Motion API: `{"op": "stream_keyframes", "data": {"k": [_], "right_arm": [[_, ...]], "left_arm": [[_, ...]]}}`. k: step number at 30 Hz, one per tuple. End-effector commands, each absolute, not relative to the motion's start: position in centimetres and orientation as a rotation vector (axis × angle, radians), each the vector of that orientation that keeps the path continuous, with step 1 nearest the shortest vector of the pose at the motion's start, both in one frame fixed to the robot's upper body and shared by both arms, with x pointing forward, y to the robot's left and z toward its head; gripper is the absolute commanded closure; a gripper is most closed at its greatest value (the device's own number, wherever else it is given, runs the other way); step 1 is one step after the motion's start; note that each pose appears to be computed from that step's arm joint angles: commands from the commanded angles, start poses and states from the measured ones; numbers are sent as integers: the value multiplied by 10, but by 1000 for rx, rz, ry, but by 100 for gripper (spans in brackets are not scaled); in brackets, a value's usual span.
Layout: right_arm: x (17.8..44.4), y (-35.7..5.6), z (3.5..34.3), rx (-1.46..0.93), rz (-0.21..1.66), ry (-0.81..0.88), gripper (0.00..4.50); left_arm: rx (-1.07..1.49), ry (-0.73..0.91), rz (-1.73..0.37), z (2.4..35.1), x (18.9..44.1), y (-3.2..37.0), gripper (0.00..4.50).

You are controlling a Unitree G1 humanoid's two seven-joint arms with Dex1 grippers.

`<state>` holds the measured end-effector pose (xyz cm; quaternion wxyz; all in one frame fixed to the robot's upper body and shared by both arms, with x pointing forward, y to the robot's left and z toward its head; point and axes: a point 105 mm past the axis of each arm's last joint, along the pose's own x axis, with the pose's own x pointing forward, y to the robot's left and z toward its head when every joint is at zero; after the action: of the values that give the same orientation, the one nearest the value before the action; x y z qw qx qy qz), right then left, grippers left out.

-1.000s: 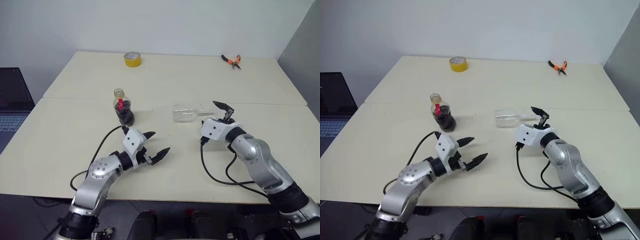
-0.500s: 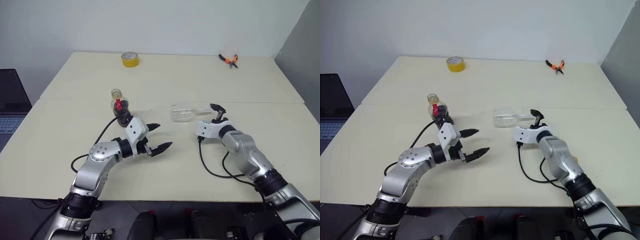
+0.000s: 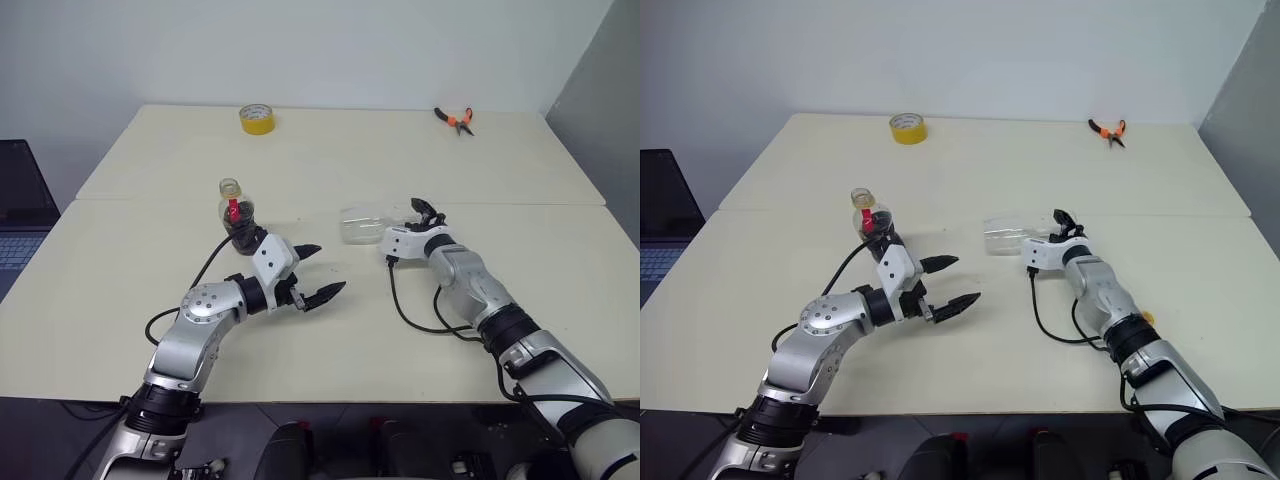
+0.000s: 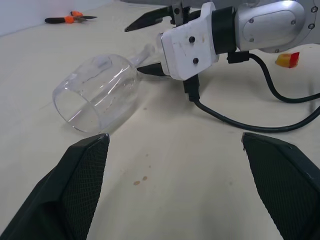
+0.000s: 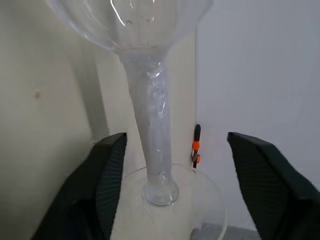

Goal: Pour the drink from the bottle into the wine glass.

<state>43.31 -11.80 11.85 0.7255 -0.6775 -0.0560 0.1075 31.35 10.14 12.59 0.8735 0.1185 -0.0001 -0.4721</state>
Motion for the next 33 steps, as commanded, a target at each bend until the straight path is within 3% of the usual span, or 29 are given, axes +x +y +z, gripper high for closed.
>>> {"op": "stream_keyframes", "data": {"k": [1, 6, 11, 16, 19, 25, 33], "right_arm": [[434, -112, 129, -1483, 214, -176, 271], [433, -115, 153, -1433, 125, -232, 435], [424, -124, 177, -1377, 63, -277, 438], [393, -115, 190, -989, 174, -360, 438], [371, -98, 181, -558, 310, -374, 438], [346, -61, 148, -167, 570, -339, 438], [357, -32, 136, 4, 713, -346, 438]], "left_arm": [[265, -46, -977, 135, 315, 101, 0], [248, -42, -964, 135, 316, 102, 0], [233, -34, -926, 135, 317, 110, 0], [184, -50, -827, 138, 320, 132, 0], [164, -96, -816, 142, 316, 146, 0], [158, -22, -889, 141, 300, 166, 0], [214, -17, -937, 148, 287, 167, 0]]}}
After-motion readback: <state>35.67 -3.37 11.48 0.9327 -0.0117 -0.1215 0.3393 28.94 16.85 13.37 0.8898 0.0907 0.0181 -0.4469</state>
